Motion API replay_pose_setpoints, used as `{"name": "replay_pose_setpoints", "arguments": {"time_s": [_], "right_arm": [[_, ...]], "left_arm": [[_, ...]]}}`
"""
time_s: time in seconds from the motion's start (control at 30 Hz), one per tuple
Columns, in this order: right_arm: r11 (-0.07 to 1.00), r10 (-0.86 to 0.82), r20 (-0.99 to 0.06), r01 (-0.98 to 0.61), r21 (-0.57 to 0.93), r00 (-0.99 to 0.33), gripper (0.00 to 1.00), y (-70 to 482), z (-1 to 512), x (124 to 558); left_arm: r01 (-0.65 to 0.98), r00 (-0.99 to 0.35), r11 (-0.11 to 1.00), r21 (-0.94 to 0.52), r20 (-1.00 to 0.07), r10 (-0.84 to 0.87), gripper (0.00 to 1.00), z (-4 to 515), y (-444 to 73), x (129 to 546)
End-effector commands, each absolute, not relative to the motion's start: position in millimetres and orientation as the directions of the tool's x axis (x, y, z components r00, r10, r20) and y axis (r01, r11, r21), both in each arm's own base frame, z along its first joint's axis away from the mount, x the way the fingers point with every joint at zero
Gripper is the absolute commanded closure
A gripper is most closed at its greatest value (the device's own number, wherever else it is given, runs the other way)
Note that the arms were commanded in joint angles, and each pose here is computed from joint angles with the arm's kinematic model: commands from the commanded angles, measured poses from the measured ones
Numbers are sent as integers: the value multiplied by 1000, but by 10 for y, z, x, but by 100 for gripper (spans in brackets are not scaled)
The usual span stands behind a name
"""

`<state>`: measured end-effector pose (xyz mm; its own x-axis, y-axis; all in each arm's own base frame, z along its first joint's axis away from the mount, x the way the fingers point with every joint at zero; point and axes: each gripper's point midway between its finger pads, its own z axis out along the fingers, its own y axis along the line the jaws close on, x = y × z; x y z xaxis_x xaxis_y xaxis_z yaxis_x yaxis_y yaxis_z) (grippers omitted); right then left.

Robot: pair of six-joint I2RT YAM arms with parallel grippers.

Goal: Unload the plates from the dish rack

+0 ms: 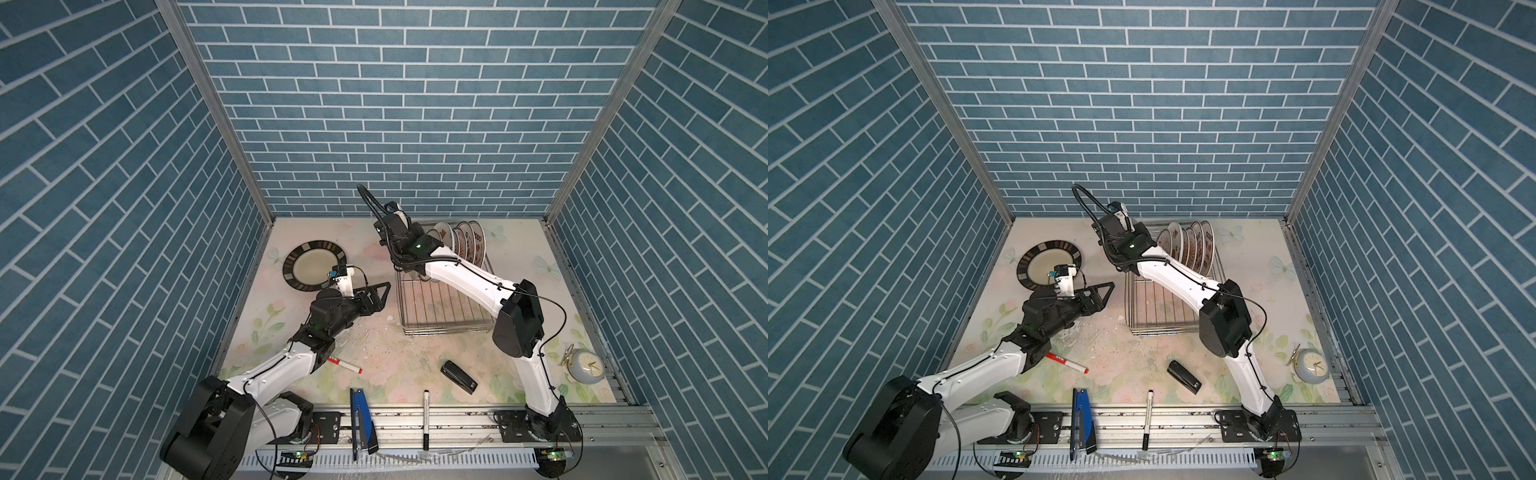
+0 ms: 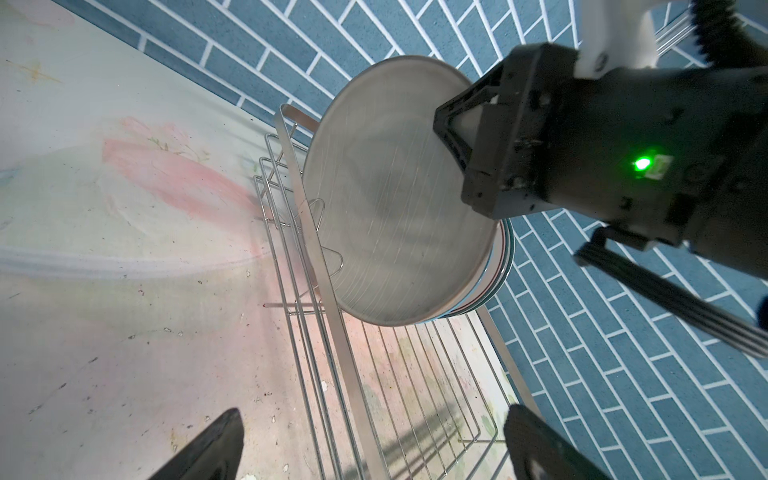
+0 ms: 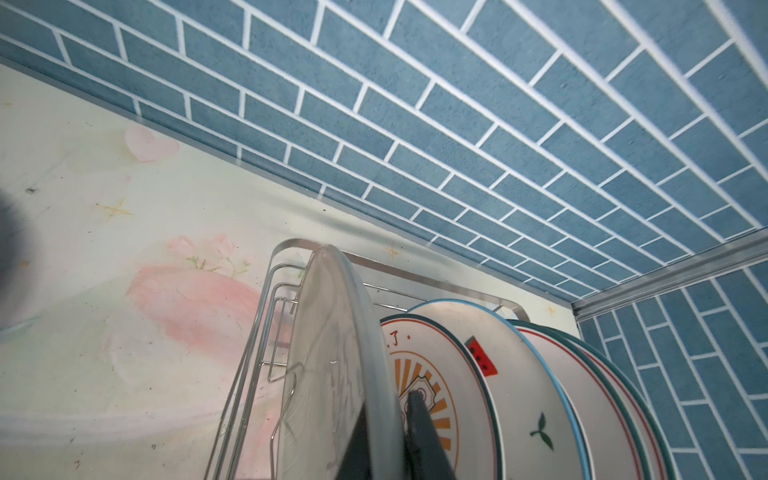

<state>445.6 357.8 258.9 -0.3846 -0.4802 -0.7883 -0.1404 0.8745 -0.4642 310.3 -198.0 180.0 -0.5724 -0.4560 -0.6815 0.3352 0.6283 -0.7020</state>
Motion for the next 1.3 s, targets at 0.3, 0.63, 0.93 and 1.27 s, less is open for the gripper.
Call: {"name": "replay_pose_setpoints", "arguments": {"time_s": [0.3,0.63,0.93,1.27], "right_arm": [[906,-414,-880,-10,-424,-232,96,3283,3477,4304],[936,-351,-921,-71,-344,-168,97,3140,3615,4077],[958,-219,-951,-233,-167,-217,98,2999,3567,3907],[938,28,-949,-321,134,-313,100,2517,3462,3852]], "left_arm": [[350,-566,606,-715,-677,-472,0,1860,-2013,3102],[391,-545,575,-719,-684,-485,0,1948,-2026,3058],[488,-490,512,-707,-708,-509,0,2124,-2077,2954],[492,-482,565,-662,-748,-457,0,2139,-2251,2901]]}}
